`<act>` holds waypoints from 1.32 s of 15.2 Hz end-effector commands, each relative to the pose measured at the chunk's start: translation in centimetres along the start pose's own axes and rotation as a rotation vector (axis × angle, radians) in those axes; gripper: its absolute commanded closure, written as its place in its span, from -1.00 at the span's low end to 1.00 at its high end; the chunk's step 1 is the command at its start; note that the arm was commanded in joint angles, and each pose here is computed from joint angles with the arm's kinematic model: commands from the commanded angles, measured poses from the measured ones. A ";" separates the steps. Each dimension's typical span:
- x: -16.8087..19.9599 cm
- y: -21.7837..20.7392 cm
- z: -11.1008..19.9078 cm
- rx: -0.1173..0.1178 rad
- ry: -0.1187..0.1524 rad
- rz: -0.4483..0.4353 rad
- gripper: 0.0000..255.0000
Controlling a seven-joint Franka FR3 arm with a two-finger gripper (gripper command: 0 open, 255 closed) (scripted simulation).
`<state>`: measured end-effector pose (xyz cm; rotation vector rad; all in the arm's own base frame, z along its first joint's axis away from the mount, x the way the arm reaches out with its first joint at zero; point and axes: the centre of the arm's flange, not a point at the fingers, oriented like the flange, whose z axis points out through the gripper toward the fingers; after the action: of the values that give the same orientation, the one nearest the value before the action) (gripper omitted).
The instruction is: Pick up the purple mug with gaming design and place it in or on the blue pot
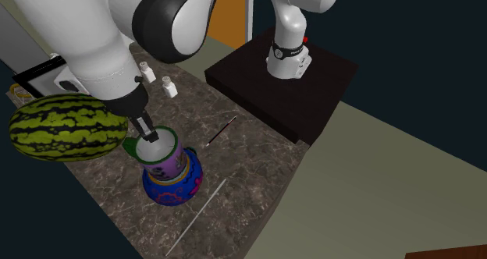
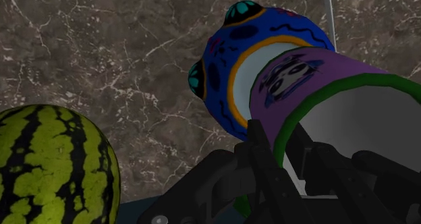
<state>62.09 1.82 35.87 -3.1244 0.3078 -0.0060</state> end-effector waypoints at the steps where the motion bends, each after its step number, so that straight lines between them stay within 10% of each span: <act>1: 0.1 0.0 1.1 0.000 0.001 0.000 1.00; 12: 0.1 0.0 3.0 0.000 0.001 0.000 1.00; 13: 0.1 0.0 3.0 0.000 0.001 0.000 -1.00; 20: 0.1 0.0 0.4 0.000 0.001 0.000 -1.00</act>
<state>62.15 1.68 34.40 -3.1240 0.3081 -0.0092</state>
